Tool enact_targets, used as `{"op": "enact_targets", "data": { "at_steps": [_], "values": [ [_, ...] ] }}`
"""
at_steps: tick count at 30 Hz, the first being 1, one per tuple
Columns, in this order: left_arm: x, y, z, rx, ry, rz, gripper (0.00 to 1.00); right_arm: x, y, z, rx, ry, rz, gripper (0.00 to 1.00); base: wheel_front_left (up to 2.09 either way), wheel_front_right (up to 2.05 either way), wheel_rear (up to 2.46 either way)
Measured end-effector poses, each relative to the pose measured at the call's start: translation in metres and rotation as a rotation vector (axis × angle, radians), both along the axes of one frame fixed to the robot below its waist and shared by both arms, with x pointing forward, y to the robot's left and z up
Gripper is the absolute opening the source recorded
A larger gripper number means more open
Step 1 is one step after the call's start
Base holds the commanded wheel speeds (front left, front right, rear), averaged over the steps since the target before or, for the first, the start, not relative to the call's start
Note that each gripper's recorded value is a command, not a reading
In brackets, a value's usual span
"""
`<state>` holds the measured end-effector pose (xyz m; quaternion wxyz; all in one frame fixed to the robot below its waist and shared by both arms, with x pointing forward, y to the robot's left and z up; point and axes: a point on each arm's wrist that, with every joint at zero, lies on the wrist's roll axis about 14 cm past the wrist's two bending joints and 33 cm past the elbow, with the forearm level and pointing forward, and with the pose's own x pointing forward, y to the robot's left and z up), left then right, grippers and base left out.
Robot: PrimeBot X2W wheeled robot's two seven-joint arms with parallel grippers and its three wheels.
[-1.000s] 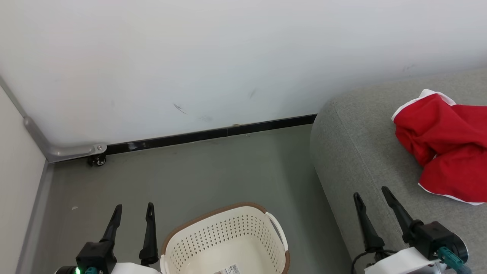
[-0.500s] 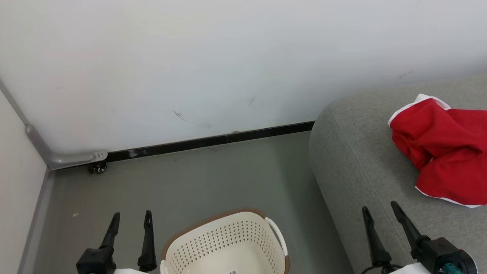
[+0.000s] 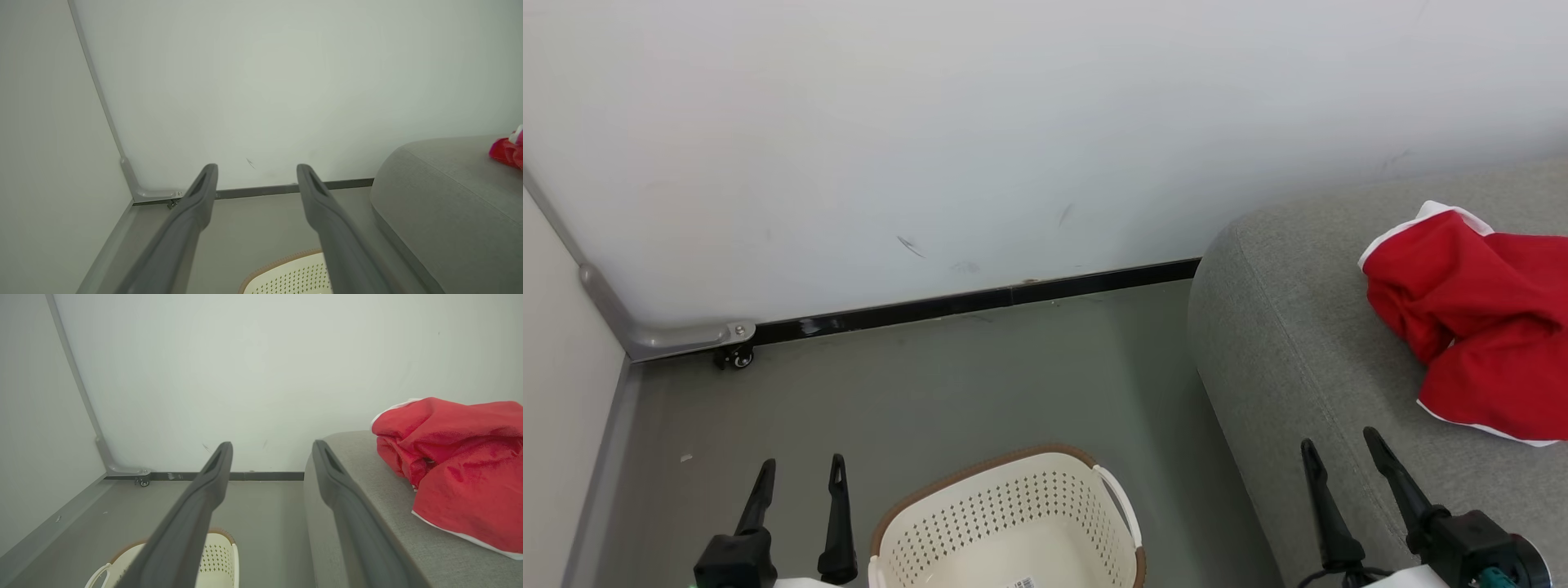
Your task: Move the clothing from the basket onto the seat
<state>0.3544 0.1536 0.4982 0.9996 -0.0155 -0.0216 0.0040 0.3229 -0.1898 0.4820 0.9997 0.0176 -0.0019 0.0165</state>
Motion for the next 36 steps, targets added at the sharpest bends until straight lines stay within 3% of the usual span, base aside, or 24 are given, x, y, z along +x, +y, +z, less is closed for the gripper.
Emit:
{"op": "enact_targets", "data": {
  "at_steps": [36],
  "values": [
    [-0.003, 0.012, -0.023, 0.067, 0.071, 0.045, 1.0, -0.002, -0.009, -0.001, 0.001, 0.013, -0.035, 1.0, 0.0, 0.0, 0.0]
  ]
}}
